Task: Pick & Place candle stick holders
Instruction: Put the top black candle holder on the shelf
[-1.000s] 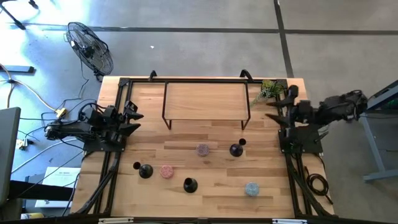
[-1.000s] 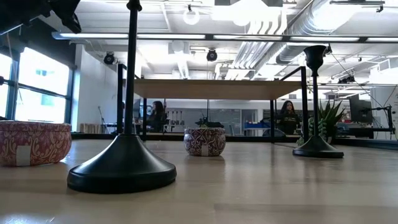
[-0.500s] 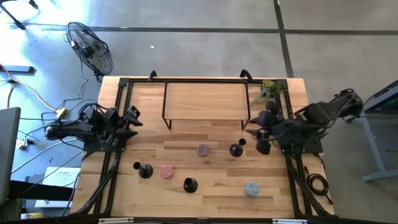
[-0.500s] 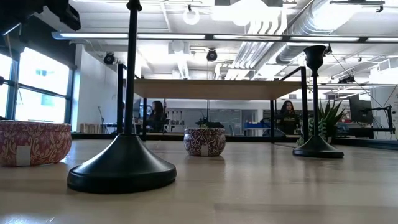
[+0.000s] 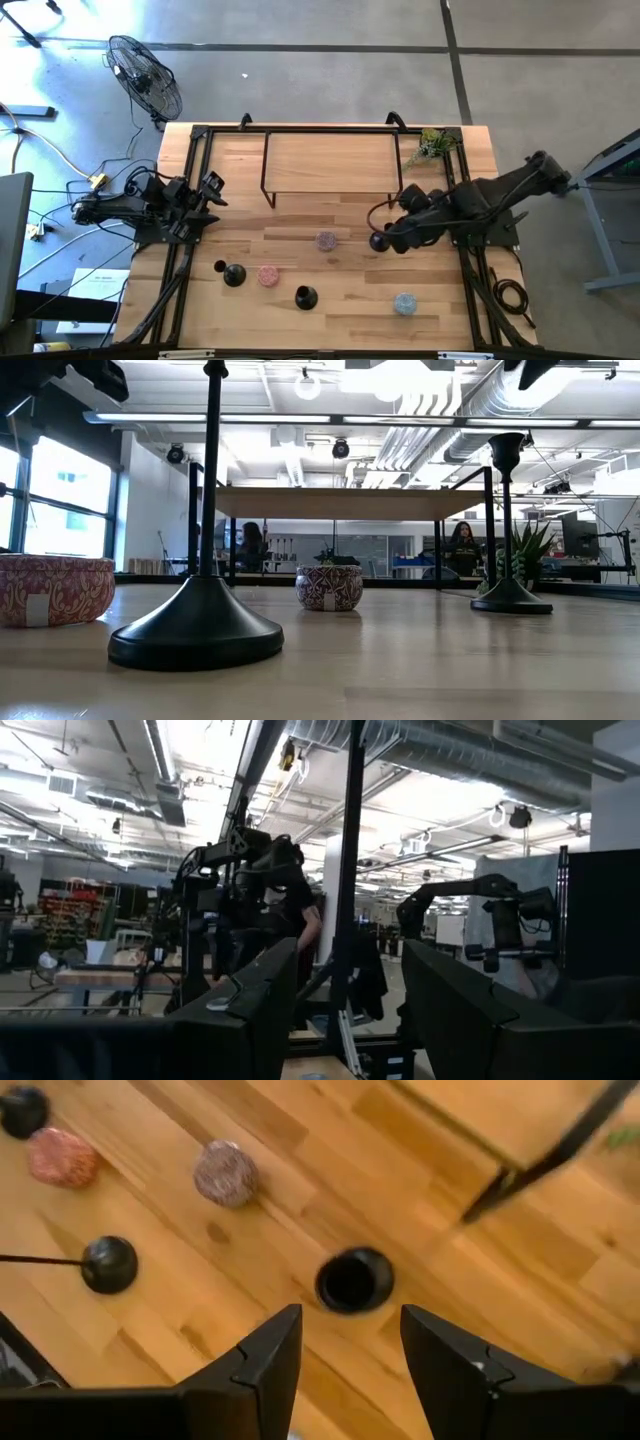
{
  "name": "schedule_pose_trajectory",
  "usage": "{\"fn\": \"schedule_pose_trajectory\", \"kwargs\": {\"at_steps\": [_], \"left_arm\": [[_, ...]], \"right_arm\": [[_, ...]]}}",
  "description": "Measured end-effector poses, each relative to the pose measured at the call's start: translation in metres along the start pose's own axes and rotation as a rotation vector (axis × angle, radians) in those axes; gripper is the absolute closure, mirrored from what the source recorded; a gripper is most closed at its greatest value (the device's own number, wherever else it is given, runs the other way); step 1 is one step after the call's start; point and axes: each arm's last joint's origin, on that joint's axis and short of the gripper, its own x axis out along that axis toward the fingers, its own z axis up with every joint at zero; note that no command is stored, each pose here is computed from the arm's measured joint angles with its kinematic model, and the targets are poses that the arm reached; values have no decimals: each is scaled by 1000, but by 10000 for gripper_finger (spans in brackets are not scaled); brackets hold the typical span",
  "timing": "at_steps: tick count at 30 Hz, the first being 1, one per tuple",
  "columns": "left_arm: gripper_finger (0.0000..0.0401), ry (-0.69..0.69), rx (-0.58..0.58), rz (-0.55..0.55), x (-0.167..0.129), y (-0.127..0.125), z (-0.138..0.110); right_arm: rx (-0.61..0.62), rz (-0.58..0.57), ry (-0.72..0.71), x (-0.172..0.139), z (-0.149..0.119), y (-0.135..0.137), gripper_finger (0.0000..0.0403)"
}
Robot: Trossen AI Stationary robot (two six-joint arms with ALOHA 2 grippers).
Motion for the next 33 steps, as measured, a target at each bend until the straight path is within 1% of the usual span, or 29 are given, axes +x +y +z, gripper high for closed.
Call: {"fn": "schedule_pose_trajectory", "kwargs": {"at_steps": [2, 7, 15, 19, 28, 33], "left_arm": [[222, 1, -12, -5, 0, 0, 0], [222, 16, -15, -34, 0, -1, -1], [222, 14, -15, -29, 0, -1, -1], [222, 16, -15, -35, 0, -1, -1], [222, 17, -16, -32, 0, -1, -1], [222, 41, -23, -25, 0, 0, -4]], "right_arm": [[7, -7, 21, 3, 0, 2, 236], [84, -39, 46, 13, 4, 5, 236], [99, -102, 107, 35, 8, 15, 236], [99, -132, 109, 44, 10, 18, 236], [124, -195, 100, 49, 16, 13, 236], [124, -199, 121, 49, 15, 13, 236]]}}
